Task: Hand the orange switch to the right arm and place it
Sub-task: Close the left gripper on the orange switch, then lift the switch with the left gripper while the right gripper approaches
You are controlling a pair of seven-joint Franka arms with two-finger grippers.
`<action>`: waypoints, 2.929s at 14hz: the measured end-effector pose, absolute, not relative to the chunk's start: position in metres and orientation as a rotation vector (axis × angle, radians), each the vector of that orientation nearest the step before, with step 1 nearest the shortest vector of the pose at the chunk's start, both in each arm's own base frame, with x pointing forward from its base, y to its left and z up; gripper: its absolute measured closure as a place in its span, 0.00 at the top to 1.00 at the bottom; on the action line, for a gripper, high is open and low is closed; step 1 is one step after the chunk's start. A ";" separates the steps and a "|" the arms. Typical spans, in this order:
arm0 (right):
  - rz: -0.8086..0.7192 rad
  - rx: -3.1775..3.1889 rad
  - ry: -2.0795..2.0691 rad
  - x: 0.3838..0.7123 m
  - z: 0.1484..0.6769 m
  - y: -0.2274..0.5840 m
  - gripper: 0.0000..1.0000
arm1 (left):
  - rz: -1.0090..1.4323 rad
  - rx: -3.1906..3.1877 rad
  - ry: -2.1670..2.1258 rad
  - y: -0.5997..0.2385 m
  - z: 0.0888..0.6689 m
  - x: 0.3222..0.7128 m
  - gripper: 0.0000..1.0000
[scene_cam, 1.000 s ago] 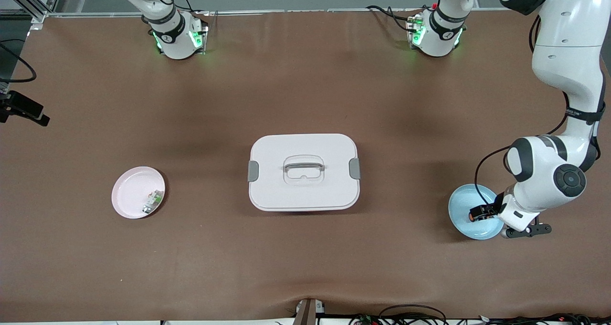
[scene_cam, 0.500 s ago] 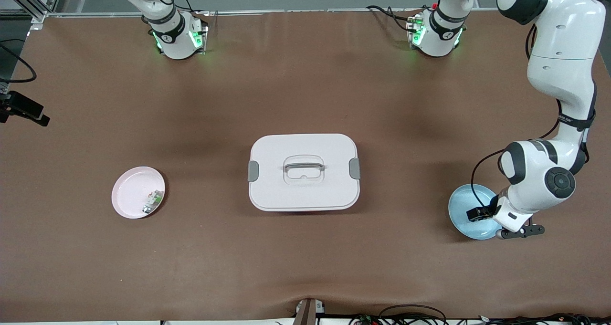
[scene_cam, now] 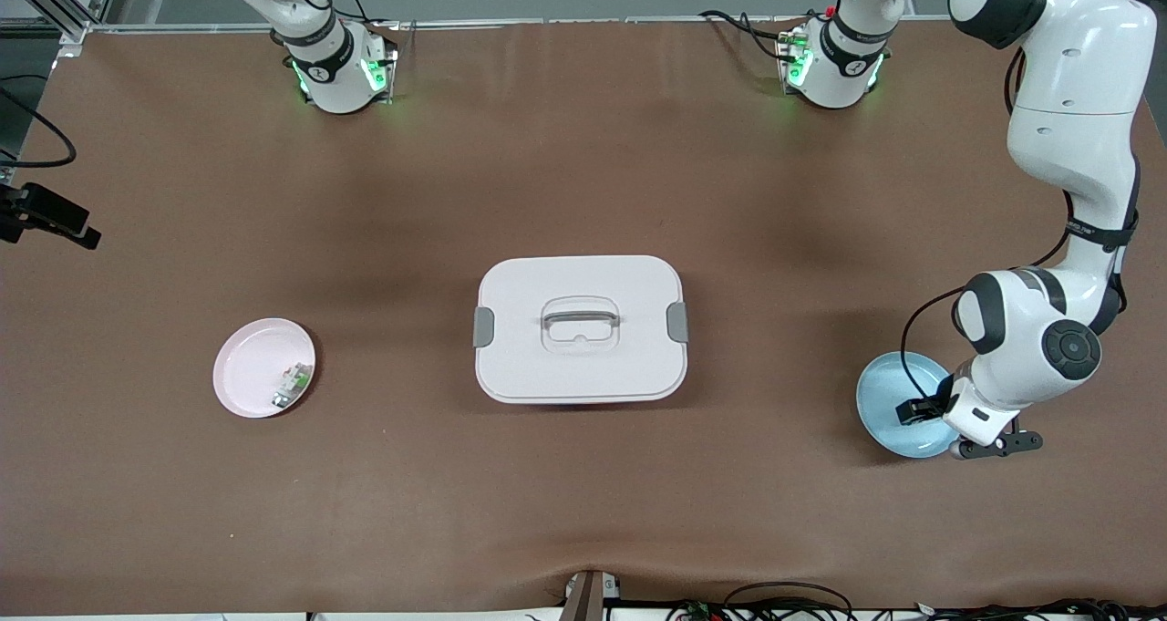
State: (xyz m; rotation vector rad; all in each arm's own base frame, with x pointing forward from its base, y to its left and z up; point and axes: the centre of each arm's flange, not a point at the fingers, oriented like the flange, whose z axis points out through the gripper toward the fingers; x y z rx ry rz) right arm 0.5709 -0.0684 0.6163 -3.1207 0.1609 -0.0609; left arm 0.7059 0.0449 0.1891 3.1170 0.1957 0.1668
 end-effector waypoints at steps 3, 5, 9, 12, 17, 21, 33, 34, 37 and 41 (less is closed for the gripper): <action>-0.063 -3.120 0.150 0.573 0.615 -0.065 1.00 | 0.164 3.105 0.173 0.032 0.212 0.710 0.72; -0.062 -3.120 0.125 0.574 0.615 -0.055 1.00 | 0.173 3.088 0.165 0.020 0.244 0.713 0.72; -0.048 -3.073 0.065 0.575 0.613 -0.027 1.00 | 0.159 3.061 0.149 -0.001 0.314 0.708 0.72; 0.032 -2.929 0.057 0.572 0.607 -0.004 1.00 | 0.115 2.990 0.221 -0.029 0.355 0.699 0.72; 0.187 -2.744 0.219 0.568 0.586 0.042 1.00 | 0.008 2.898 0.457 -0.113 0.424 0.678 0.72; 0.236 -2.581 0.304 0.565 0.594 0.115 1.00 | -0.077 2.799 0.654 -0.197 0.471 0.657 0.72; 0.058 -2.253 0.527 0.528 0.572 0.275 1.00 | -0.537 2.394 1.171 -0.369 0.520 0.577 0.72; 0.039 -2.237 0.551 0.521 0.568 0.292 1.00 | -0.588 2.354 1.206 -0.378 0.521 0.573 0.72; 0.030 -2.214 0.562 0.497 0.569 0.336 1.00 | -0.719 2.235 1.285 -0.390 0.525 0.571 0.72; 0.063 -2.224 0.561 0.495 0.566 0.337 1.00 | -0.791 2.165 1.367 -0.410 0.508 0.570 0.72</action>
